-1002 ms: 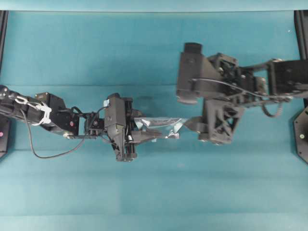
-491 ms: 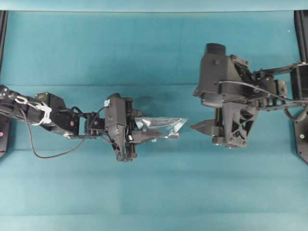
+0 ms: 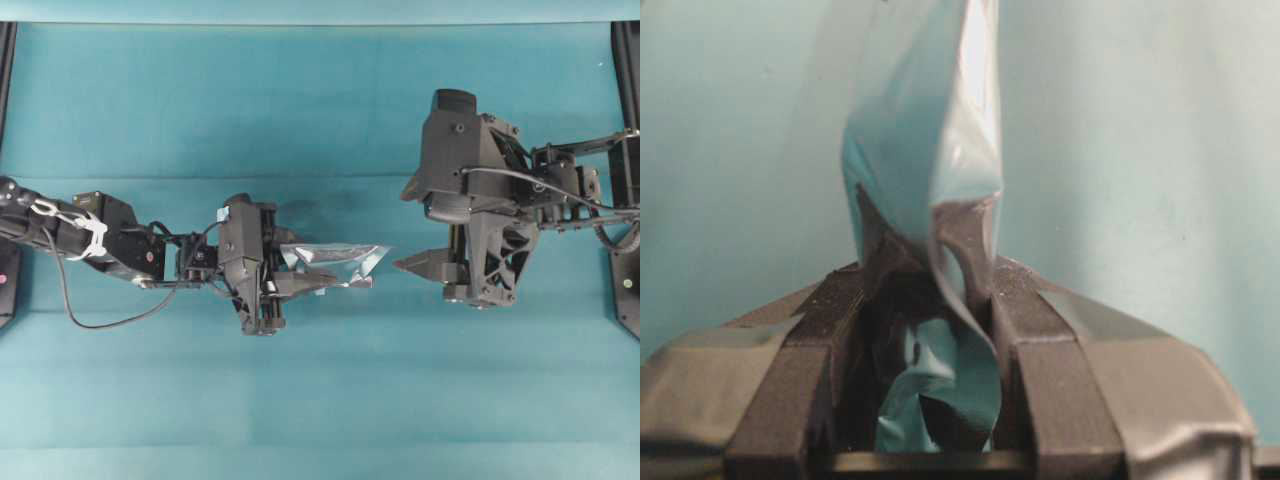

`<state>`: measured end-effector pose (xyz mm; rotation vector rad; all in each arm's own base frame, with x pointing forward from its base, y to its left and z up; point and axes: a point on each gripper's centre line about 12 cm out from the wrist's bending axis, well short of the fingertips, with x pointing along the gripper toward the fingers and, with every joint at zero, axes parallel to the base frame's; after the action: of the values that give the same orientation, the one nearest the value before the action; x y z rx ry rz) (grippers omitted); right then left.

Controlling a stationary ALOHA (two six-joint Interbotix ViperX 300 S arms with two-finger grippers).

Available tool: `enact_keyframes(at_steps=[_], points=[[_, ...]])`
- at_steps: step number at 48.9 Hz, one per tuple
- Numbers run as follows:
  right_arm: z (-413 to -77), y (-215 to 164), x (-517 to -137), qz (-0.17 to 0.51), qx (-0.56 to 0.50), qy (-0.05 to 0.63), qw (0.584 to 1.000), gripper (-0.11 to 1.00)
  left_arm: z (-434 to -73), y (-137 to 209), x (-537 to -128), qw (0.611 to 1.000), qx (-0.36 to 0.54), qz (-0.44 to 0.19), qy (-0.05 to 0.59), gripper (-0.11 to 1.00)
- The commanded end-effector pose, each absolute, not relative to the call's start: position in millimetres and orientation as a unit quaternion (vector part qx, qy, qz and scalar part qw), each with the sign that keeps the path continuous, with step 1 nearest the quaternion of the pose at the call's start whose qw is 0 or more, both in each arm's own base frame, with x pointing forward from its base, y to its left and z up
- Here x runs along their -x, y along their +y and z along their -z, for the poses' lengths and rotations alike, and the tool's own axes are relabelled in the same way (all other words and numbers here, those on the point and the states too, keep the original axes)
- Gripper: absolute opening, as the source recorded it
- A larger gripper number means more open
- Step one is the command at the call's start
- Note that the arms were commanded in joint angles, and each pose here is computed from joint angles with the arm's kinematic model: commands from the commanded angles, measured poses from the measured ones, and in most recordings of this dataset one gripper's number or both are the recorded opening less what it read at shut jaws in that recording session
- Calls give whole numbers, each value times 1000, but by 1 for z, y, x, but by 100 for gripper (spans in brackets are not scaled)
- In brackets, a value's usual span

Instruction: Hand over the silver zip bag and make it stand upright.

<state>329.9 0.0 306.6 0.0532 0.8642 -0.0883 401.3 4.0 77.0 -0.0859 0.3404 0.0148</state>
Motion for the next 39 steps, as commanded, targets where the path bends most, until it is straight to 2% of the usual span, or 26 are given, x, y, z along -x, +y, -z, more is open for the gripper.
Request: enact_keyframes(at_steps=[1,39], points=[[-317,1,-328,42,-32,403,914,91,-82,1,-403,986,42,-2,161,28],[-317,2,-328,40,-31,403,914,91,-83,1,-405,986,42,-2,159,28]])
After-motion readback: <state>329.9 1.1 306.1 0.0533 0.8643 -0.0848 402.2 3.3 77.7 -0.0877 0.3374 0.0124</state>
